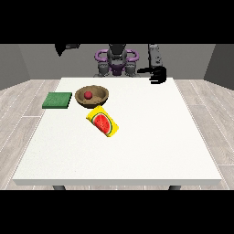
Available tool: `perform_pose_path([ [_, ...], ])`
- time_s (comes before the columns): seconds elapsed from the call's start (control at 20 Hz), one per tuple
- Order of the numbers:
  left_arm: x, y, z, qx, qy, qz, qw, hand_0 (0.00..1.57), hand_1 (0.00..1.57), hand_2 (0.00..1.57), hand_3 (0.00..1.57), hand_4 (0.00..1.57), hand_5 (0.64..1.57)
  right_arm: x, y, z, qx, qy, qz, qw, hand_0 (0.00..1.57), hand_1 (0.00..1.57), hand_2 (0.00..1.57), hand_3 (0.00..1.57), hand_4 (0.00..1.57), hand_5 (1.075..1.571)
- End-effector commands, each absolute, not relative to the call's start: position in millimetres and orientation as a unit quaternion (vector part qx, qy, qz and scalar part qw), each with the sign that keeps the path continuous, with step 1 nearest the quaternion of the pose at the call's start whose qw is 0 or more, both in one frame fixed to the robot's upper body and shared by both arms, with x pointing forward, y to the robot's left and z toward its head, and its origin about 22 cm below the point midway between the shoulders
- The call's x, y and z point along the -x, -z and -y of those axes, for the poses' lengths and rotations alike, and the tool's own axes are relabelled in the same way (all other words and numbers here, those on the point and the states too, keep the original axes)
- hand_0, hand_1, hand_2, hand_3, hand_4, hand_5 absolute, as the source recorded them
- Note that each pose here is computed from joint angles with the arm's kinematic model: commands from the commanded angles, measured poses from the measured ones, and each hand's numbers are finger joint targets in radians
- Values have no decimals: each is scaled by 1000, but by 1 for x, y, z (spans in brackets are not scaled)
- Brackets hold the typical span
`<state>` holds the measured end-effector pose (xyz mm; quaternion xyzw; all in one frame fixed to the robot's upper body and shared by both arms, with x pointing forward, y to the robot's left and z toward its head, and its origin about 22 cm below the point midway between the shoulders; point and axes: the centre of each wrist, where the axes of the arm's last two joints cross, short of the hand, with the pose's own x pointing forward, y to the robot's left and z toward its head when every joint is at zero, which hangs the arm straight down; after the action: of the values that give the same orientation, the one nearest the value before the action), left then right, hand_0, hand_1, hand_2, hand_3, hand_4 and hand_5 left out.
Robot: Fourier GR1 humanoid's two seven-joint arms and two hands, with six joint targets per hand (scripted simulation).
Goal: Pick the cup and pour the ball into the bowl, then pick the bowl and place it on the pad
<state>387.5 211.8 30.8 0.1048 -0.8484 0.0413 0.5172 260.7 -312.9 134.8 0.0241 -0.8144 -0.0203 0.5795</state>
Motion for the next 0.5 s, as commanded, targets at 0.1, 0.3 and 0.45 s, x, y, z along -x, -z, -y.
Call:
perform_pose_path([
  [0.1,-395,-57,-293,18,-87,890,447,0,0,0,0,0,1557,-256,-163,280,-12,19,837,546,0,0,0,0,488,1566],
  [0.3,-400,-98,-352,16,-78,889,451,0,0,0,0,0,1540,-255,-148,265,-17,11,826,563,0,0,0,0,493,1568],
  [0.45,-395,-130,-381,-10,-40,888,459,0,0,0,0,0,1531,-271,-122,285,-19,25,817,576,0,0,0,0,476,1569],
])
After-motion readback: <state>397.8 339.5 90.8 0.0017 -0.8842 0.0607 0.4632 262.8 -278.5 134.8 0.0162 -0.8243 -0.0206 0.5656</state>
